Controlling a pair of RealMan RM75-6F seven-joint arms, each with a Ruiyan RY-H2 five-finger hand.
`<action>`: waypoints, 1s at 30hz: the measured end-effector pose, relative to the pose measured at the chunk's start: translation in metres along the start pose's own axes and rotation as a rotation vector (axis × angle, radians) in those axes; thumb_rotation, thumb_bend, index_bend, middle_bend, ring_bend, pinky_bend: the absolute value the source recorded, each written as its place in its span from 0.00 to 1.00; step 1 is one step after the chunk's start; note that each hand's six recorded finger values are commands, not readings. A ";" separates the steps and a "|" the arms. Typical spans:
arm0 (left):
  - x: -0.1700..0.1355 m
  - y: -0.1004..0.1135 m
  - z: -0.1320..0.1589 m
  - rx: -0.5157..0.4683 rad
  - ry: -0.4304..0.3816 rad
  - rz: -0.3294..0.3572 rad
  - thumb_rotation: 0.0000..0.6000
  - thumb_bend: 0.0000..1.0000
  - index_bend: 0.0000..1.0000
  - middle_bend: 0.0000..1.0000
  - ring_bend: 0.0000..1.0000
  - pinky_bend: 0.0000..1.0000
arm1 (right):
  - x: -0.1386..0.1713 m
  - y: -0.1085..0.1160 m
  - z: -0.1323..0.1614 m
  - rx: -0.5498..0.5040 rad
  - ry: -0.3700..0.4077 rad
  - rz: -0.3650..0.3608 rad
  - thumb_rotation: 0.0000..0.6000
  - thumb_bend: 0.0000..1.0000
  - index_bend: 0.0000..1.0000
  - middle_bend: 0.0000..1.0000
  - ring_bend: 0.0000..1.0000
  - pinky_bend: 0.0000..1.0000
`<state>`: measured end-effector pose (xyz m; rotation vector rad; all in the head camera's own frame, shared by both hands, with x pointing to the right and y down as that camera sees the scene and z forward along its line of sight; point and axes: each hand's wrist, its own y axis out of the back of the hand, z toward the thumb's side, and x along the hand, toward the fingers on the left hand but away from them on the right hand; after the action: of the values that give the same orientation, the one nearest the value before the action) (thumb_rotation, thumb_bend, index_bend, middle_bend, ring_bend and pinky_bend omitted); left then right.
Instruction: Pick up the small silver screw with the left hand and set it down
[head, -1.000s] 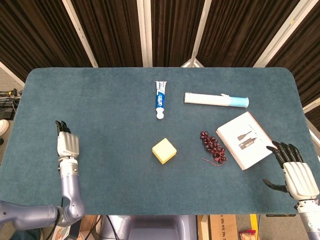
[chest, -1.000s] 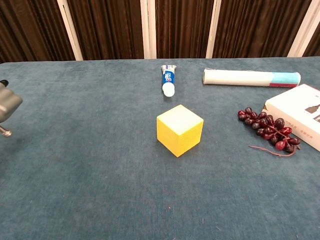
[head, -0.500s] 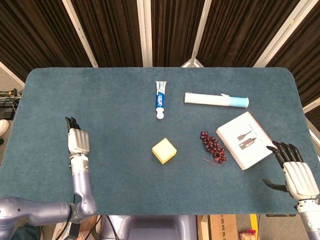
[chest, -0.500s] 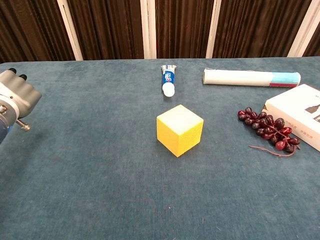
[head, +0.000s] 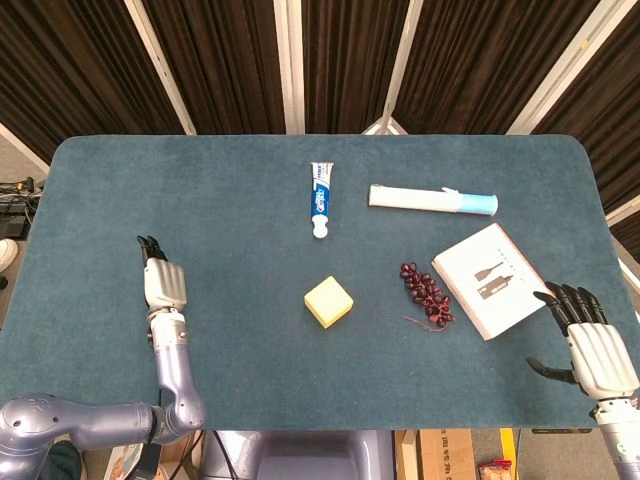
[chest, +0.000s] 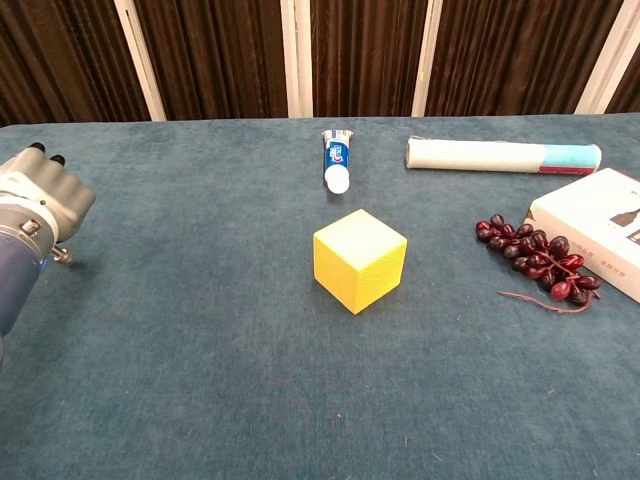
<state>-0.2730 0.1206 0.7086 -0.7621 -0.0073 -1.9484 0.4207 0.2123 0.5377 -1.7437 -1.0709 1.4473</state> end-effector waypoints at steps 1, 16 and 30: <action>0.000 0.000 0.000 0.001 0.000 0.000 1.00 0.52 0.49 0.18 0.00 0.00 | 0.000 0.000 0.000 0.000 0.000 0.000 1.00 0.15 0.19 0.11 0.06 0.00; -0.004 0.006 0.000 -0.009 0.001 0.004 1.00 0.51 0.33 0.17 0.00 0.00 | 0.000 0.000 0.000 -0.001 0.000 0.001 1.00 0.15 0.19 0.11 0.06 0.00; -0.019 0.040 -0.031 -0.142 0.007 0.069 1.00 0.48 0.14 0.15 0.00 0.00 | 0.000 -0.001 0.001 0.002 0.004 0.005 1.00 0.15 0.19 0.11 0.06 0.00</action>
<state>-0.2510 0.1060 0.6616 -0.8375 0.1619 -1.9005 0.4193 0.2129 0.5384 -1.7483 -1.0633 1.4469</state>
